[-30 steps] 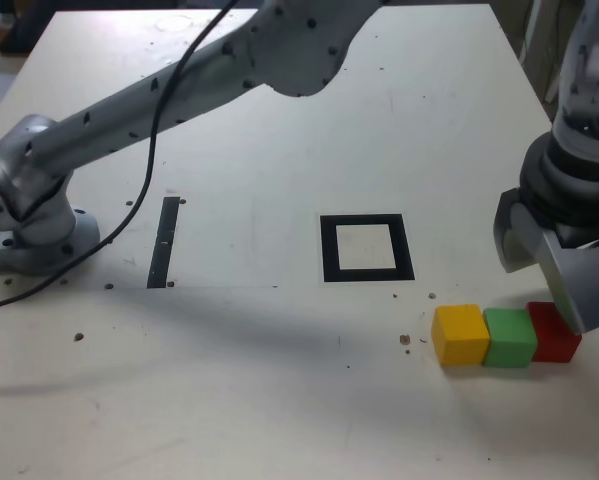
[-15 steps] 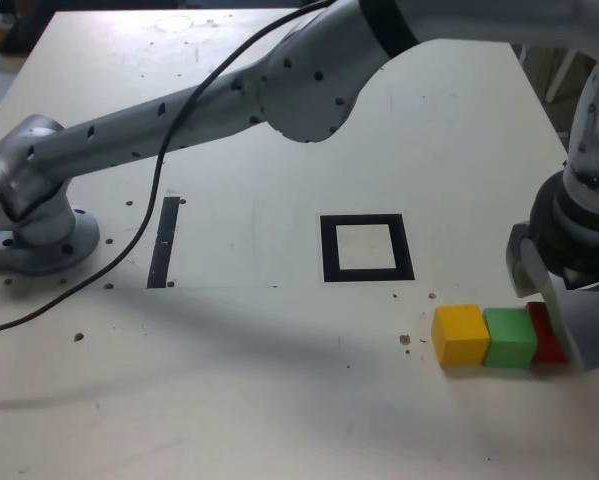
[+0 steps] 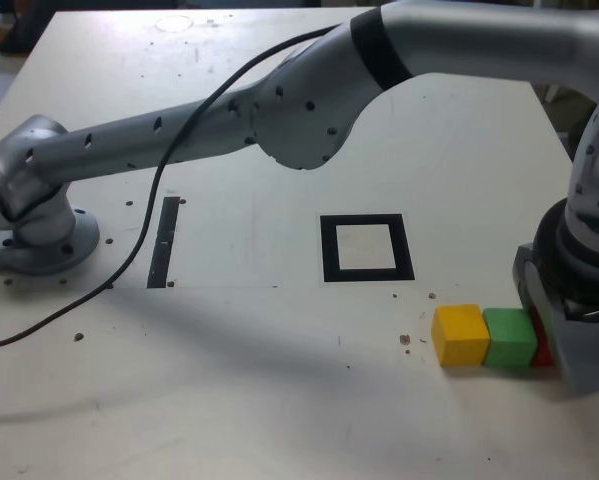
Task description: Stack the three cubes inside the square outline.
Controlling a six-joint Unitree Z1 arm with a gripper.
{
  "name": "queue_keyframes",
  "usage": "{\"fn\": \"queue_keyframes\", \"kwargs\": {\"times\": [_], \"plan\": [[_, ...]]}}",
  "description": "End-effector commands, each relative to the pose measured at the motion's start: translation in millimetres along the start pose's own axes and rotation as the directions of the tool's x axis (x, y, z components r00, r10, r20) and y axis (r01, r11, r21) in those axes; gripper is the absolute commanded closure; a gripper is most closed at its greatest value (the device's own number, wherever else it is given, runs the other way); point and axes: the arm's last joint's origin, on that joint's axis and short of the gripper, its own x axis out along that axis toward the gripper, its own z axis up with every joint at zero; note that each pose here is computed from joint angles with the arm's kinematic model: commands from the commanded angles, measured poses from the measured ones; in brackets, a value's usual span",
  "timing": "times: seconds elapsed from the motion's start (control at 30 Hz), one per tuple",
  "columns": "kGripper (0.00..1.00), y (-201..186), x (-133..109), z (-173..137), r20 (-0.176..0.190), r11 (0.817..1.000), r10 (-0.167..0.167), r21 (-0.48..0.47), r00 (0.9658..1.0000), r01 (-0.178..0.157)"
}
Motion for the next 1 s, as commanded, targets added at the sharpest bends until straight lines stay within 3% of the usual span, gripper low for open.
{"fn": "queue_keyframes", "kwargs": {"times": [0.0, 0.3, 0.8, 0.97], "plan": [[0.21, 0.9, -3.5, -1.3, 0.003, 1.000, 0.010, -0.002, 0.9999, -0.010], [0.53, -0.8, -5.6, 5.7, 0.009, 0.999, 0.028, 0.030, 0.9996, -0.028], [0.54, -0.6, -4.0, 6.6, 0.009, 0.999, 0.028, 0.039, 0.9996, -0.028], [0.54, 0.3, -7.3, 4.9, 0.003, 0.999, 0.042, 0.026, 0.9991, -0.042]]}}
